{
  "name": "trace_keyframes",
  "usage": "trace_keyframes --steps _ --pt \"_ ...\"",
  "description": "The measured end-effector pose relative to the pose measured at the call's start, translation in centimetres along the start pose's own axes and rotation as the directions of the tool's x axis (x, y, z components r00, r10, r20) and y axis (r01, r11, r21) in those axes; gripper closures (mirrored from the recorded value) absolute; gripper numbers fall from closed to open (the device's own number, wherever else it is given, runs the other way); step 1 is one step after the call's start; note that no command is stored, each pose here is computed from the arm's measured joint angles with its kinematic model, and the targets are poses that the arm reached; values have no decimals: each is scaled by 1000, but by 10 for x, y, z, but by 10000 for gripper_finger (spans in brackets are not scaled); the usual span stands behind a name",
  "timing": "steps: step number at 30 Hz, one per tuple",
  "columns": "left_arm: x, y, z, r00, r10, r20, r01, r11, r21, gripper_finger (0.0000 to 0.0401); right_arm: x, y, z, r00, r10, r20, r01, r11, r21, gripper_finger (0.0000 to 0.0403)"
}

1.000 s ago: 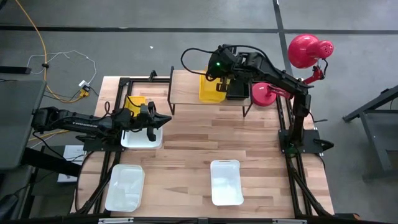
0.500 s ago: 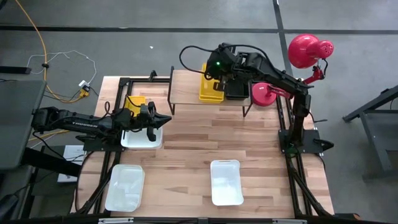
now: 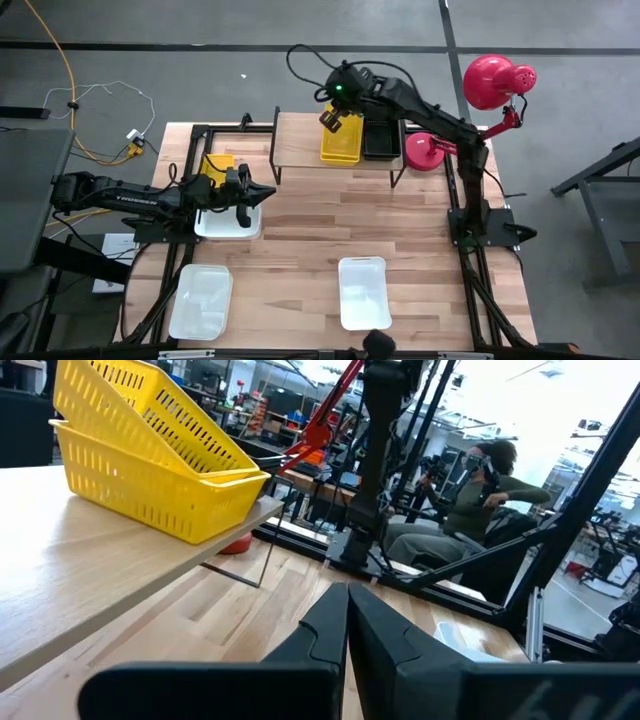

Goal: Stack baskets on shelf by color
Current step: Stack the right yellow bin on the other yellow bin on the shelf

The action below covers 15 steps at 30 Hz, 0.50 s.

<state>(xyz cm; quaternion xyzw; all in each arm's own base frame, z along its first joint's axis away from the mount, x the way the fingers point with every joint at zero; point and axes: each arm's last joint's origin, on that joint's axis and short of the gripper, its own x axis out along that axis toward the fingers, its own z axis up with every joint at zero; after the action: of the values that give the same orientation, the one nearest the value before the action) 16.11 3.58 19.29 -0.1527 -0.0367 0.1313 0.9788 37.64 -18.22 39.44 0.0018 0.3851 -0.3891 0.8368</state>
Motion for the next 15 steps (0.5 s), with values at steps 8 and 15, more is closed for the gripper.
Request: trace_keyframes --steps 8,15 --pt "0 0 -2 1000 5 -16 -5 1000 -3 401 11 2 0 997 -81 -5 81 997 11 402" --pt "0 -1 -3 1000 -5 -28 5 1000 -24 401 11 0 -8 991 -111 -75 113 994 13 402"
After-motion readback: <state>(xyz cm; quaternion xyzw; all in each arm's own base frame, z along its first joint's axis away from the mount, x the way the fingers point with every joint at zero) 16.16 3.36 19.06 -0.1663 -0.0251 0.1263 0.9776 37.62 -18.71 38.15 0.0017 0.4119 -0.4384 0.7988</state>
